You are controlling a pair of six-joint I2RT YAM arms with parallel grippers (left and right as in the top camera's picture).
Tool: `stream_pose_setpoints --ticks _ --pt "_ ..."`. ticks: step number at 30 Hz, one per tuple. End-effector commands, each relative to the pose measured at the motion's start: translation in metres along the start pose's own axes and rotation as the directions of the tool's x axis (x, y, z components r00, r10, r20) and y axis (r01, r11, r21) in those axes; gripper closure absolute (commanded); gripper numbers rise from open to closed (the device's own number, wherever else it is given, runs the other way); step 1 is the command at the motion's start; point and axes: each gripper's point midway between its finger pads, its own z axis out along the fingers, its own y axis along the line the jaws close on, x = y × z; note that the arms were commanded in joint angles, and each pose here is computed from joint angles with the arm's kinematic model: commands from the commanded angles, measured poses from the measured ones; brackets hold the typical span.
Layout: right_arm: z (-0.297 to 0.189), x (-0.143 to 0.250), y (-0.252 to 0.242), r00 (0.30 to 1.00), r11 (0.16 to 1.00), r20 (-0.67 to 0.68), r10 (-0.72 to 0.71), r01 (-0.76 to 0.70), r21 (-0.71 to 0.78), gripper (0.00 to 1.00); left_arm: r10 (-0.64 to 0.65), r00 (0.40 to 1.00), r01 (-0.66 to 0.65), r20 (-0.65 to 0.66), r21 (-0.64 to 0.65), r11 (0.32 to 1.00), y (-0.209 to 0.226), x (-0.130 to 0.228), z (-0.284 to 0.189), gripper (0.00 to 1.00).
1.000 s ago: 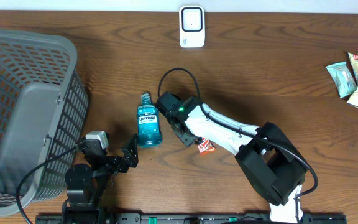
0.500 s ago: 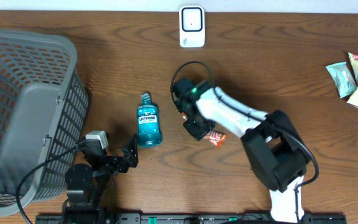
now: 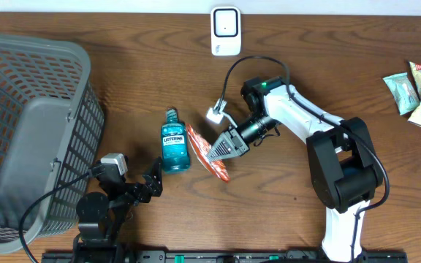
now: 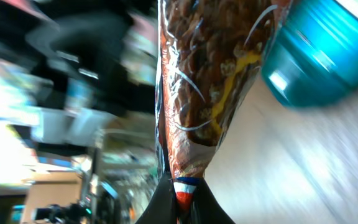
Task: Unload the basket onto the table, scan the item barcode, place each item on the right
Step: 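Lift the orange chocolate bar and raise it toward the white scanner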
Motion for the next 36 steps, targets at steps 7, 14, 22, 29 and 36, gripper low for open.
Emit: stream_pose_setpoints --ticks 7,14,22,29,36 --pt "-0.004 -0.031 0.037 0.955 0.936 0.108 0.275 -0.241 -0.256 0.99 -0.001 1.0 0.001 0.006 0.007 1.0 -0.001 -0.002 -0.001 0.02" --pt "-0.007 -0.032 0.036 0.948 0.931 0.113 0.297 -0.261 -0.257 0.99 -0.001 1.0 0.001 0.006 0.007 1.0 -0.001 -0.002 -0.001 0.02" --pt "-0.008 -0.032 0.036 0.949 0.932 0.115 0.293 -0.256 -0.256 0.99 -0.001 1.0 0.001 0.006 0.007 1.0 -0.001 -0.002 -0.001 0.02" --pt "-0.01 -0.033 0.03 0.984 0.98 0.173 0.042 -0.007 -0.198 0.99 -0.001 1.0 0.001 0.006 0.007 1.0 -0.001 -0.002 -0.001 0.02" --pt "-0.026 -0.04 -0.044 0.998 0.971 0.054 0.041 -0.052 0.235 0.99 -0.001 1.0 0.001 0.006 0.007 1.0 -0.001 -0.002 -0.001 0.02"
